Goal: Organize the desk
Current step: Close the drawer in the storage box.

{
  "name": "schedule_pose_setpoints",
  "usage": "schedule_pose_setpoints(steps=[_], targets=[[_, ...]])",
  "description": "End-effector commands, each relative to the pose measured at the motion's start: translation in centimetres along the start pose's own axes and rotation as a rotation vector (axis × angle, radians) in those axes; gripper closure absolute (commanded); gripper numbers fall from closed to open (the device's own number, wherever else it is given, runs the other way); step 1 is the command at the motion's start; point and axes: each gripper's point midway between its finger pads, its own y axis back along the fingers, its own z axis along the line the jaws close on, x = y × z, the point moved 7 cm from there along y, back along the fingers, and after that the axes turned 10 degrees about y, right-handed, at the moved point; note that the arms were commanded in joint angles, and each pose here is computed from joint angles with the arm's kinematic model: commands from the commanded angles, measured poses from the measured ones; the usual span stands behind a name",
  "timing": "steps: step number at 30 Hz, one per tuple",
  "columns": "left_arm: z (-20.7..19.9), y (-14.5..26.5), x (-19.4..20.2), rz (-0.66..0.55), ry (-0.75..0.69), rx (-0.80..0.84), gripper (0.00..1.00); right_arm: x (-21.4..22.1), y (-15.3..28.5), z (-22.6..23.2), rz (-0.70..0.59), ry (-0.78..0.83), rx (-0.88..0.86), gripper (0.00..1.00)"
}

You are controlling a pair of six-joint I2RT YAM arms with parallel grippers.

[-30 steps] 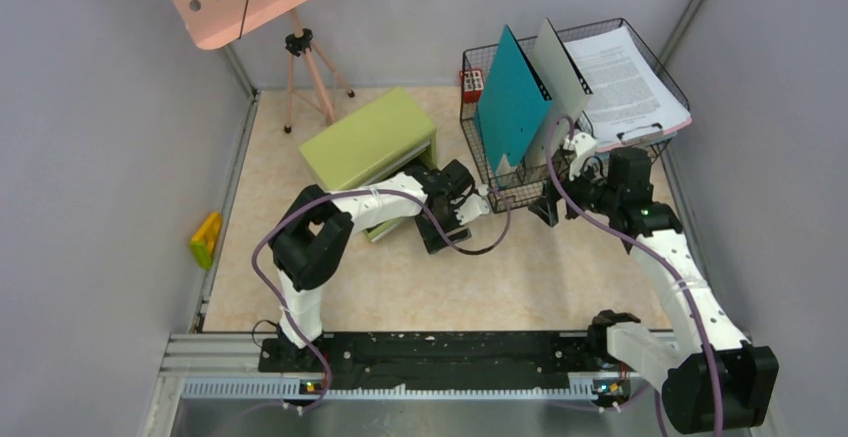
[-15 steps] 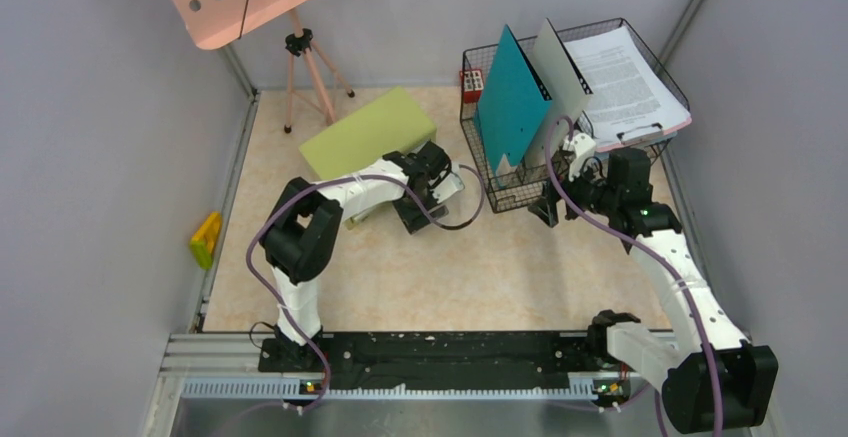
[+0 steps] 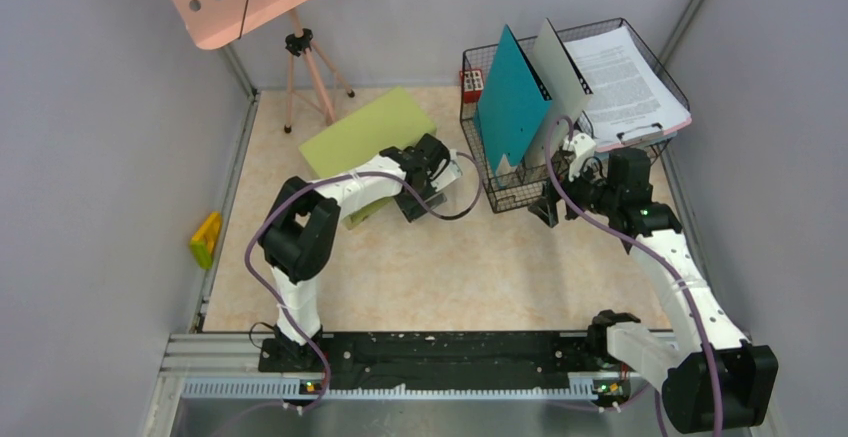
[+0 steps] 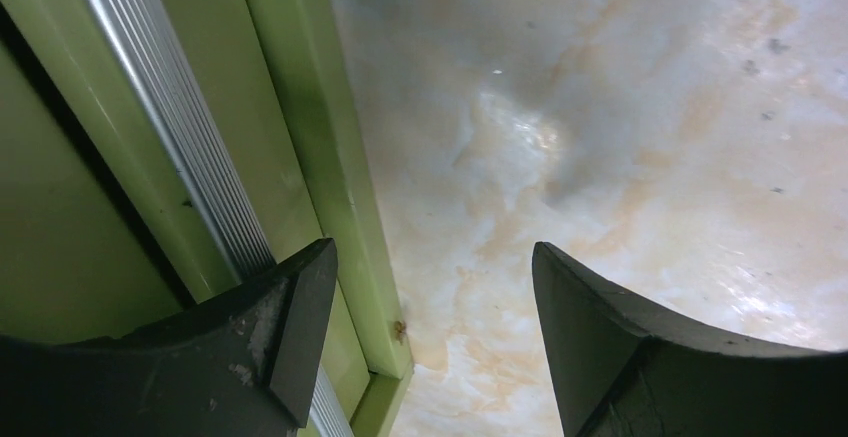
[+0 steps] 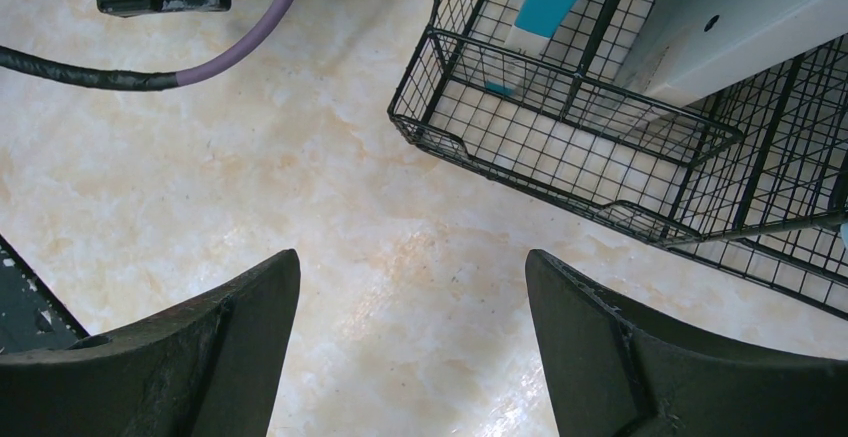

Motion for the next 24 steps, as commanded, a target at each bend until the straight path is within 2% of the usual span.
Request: schedule_pose_setpoints(steps=[1, 10, 18, 24], targets=[[2.0, 1.3, -0.9, -0.084, 0.021, -0.101, 0.23, -0.6, 0.0, -0.4, -0.032, 0.032, 0.007, 0.18], [1.8, 1.3, -0.7, -0.080, 0.014, -0.075, 0.23, -0.5, -0.1, -0.4, -0.028, 0.033, 0.005, 0.18], [0.3, 3.9, -0.9, -0.136, 0.057, 0.054, 0.22, -0.8, -0.2, -0.4, -0.029, 0.029, -0.010, 0.18], [0.3, 5.8, 0.3, -0.174, 0.068, 0.057, 0.21, -1.2, 0.4, -0.2, -0.043, 0.044, -0.006, 0.18]])
